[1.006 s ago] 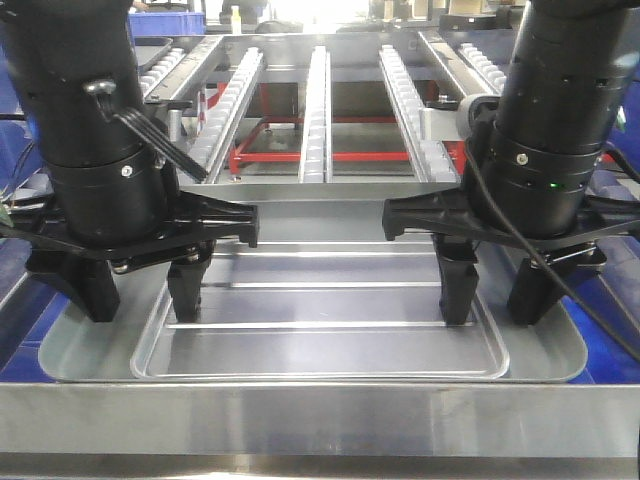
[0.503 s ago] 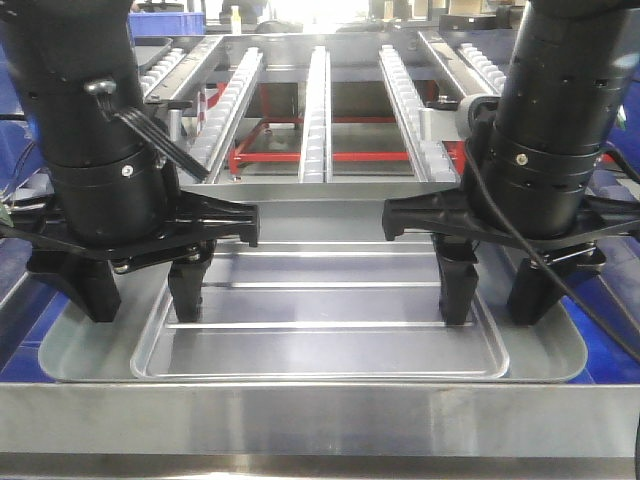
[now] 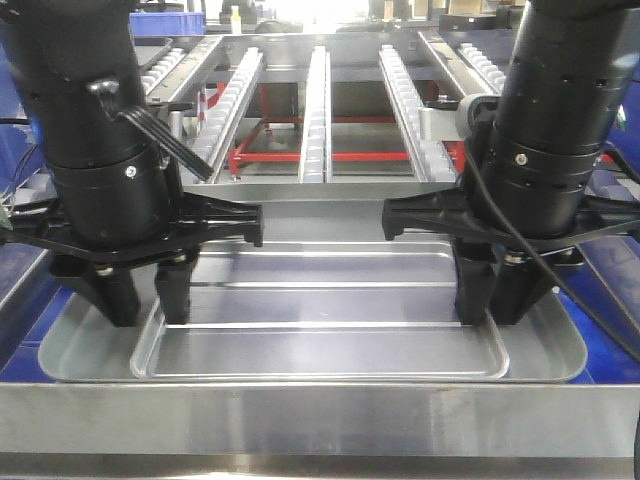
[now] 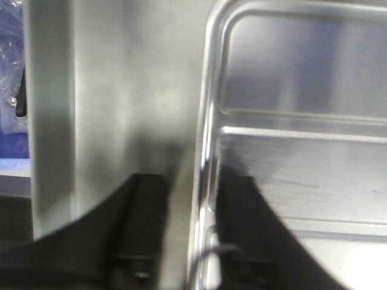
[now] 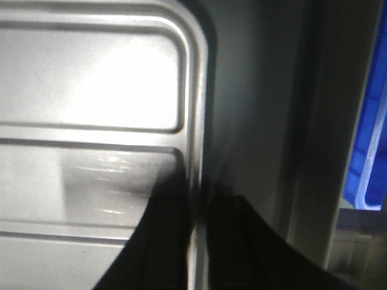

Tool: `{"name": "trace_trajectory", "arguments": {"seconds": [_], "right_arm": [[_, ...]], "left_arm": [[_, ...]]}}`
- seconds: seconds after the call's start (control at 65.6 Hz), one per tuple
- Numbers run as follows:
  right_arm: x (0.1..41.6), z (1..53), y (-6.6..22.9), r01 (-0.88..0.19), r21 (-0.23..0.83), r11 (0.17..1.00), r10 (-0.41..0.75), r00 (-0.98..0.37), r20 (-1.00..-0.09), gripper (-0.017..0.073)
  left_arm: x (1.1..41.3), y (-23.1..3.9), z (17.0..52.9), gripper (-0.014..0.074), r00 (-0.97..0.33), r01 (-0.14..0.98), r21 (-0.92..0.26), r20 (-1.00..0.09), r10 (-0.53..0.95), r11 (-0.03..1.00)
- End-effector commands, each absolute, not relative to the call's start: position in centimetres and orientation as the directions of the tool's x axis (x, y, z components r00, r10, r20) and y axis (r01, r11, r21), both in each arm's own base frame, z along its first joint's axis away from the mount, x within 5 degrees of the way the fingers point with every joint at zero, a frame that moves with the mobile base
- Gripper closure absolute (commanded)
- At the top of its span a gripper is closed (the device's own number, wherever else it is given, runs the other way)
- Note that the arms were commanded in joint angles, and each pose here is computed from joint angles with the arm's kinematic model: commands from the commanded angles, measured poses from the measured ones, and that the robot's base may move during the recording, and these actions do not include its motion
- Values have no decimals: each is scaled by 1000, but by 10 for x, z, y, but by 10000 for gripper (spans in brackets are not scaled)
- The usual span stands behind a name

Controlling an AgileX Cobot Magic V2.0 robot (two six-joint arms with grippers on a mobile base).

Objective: Grab silver tray and place in blue box
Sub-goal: 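Close both grippers on the opposite side rims of the tray, then lift the tray with both grippers and pull it toward the robot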

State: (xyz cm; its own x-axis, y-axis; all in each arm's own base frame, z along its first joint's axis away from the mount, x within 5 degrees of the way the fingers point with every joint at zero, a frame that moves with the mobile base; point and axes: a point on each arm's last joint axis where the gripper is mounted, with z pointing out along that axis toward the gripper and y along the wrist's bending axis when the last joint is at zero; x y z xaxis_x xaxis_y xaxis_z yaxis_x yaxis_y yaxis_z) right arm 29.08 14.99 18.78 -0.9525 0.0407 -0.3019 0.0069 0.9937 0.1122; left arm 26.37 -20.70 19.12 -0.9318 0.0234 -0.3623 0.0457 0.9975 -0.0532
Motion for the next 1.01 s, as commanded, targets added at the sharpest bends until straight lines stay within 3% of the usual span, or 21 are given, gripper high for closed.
{"name": "trace_trajectory", "arguments": {"seconds": [0.0, 0.168, 0.701, 0.991], "right_arm": [[296, 209, 151, -13, 148, 989, 45, -923, -381, 417], [296, 209, 151, -13, 148, 989, 45, -923, -381, 471], [296, 212, 151, -13, 150, 989, 46, -922, -384, 505], [290, 255, 149, 10, 197, 980, 97, -893, -438, 505]], "left_arm": [[265, -210, 211, 591, -909, 58, -100, -416, 12, 993], [265, -210, 211, 607, -909, 58, -100, -416, 12, 993], [265, -210, 211, 607, -913, 51, -100, -408, 6, 994], [263, -205, 263, 607, -884, 30, -120, -467, -30, 992]]}}
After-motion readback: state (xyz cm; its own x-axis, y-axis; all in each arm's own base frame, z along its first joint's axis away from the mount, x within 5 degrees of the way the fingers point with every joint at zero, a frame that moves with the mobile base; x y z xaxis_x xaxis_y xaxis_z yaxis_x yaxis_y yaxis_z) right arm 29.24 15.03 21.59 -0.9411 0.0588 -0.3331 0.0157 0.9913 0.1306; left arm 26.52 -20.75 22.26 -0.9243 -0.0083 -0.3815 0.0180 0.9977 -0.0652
